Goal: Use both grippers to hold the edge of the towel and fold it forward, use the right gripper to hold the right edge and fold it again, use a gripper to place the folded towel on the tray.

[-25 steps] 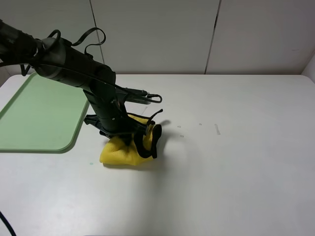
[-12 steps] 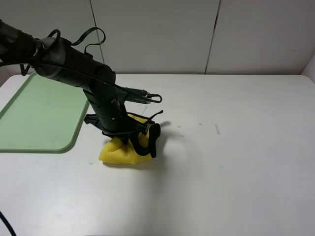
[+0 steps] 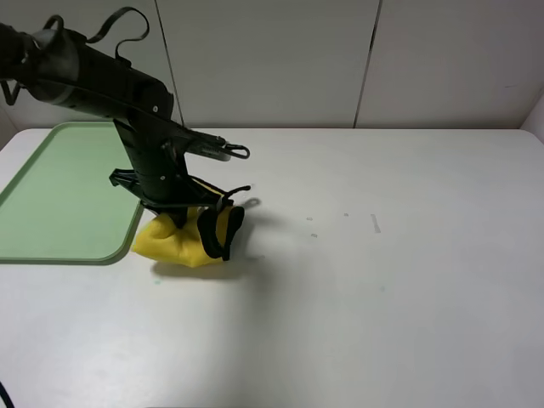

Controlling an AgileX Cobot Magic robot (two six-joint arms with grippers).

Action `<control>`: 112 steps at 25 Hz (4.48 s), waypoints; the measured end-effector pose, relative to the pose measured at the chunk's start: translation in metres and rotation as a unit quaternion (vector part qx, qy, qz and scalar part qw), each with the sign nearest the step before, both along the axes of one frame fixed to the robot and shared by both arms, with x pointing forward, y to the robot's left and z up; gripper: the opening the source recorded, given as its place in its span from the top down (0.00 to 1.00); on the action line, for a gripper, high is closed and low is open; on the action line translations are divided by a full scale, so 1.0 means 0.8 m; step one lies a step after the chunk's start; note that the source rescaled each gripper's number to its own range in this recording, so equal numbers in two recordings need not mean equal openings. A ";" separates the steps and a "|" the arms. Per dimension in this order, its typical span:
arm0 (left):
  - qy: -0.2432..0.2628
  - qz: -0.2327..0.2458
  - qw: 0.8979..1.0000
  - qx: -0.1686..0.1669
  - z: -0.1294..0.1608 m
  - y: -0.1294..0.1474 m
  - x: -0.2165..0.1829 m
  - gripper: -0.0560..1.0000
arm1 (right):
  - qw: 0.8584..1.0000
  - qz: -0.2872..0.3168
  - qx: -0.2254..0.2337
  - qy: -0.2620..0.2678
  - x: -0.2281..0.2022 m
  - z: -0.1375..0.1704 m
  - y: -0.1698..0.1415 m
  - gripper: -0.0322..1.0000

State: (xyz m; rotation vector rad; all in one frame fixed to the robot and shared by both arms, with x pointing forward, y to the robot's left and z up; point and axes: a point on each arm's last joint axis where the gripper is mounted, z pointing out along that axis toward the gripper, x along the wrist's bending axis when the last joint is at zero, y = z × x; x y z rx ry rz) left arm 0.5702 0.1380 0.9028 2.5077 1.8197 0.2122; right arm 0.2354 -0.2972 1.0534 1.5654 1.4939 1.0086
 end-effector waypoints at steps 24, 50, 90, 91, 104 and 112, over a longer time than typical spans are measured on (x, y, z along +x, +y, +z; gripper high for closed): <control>-0.028 0.098 0.993 0.062 0.025 0.181 0.059 0.80 | 1.000 0.000 0.000 0.000 0.000 0.000 0.000 0.00; -0.044 0.115 0.991 0.059 0.026 0.212 0.064 0.02 | 1.000 0.000 0.000 0.000 0.000 0.000 0.000 0.00; -0.082 0.060 0.993 0.056 0.180 0.165 -0.101 0.00 | 1.000 0.000 0.000 0.000 0.000 0.000 0.000 0.00; -0.088 0.055 0.993 0.051 0.185 0.162 -0.111 0.00 | 1.000 0.000 0.000 0.000 0.000 0.000 0.000 0.00; -0.168 0.031 0.985 -0.009 0.196 0.173 -0.254 0.00 | 1.000 0.000 0.000 0.000 0.000 0.000 0.000 0.00; -0.218 0.041 0.973 -0.071 0.183 0.185 -0.315 0.00 | 1.000 0.000 0.000 0.000 0.000 0.000 0.000 0.00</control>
